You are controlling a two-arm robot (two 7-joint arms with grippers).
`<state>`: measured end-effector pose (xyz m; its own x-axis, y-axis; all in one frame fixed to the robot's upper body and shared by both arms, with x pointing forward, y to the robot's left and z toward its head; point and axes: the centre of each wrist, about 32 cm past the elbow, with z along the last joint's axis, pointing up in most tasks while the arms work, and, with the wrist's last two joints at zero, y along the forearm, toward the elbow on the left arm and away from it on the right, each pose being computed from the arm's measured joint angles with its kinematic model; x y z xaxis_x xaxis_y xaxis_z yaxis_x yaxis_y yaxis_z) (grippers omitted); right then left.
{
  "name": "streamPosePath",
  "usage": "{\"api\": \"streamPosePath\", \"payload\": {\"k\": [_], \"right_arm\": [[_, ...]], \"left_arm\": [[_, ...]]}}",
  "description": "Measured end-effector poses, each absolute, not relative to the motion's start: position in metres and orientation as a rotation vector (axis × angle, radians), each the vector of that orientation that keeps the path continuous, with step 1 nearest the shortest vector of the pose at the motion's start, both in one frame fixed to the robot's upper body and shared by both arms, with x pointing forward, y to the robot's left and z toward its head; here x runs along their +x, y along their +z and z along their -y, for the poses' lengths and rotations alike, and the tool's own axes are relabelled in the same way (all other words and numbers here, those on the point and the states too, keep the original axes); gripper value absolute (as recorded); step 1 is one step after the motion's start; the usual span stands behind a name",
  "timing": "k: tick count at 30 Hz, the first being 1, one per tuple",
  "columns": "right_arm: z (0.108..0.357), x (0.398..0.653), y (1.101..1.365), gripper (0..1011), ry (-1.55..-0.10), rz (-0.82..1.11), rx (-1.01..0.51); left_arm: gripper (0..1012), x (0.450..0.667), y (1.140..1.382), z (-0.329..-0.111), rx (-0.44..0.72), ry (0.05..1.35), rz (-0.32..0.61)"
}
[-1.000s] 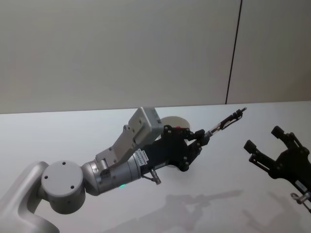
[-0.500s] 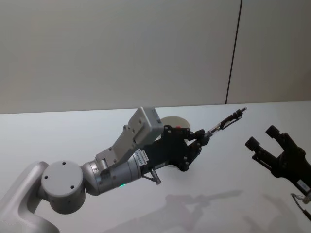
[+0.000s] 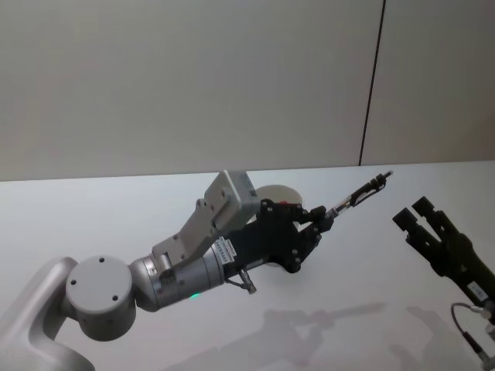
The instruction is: Place the pen into the pen holder.
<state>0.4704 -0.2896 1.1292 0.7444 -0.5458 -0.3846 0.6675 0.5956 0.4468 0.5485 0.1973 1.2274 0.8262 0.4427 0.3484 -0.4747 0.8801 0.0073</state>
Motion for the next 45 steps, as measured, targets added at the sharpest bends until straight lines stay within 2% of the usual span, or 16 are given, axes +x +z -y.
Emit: {"api": "streamPosePath", "payload": {"k": [17,45], "right_arm": [[0.263,0.497,1.101,1002,-0.608,-0.346,0.768],[0.232,0.52,1.093,1002,-0.529,-0.402,0.813]], "left_arm": [[139,0.549,1.227,-0.197,0.095,0.488,0.347],[139,0.549,1.227,-0.197,0.095,0.488,0.347]]}}
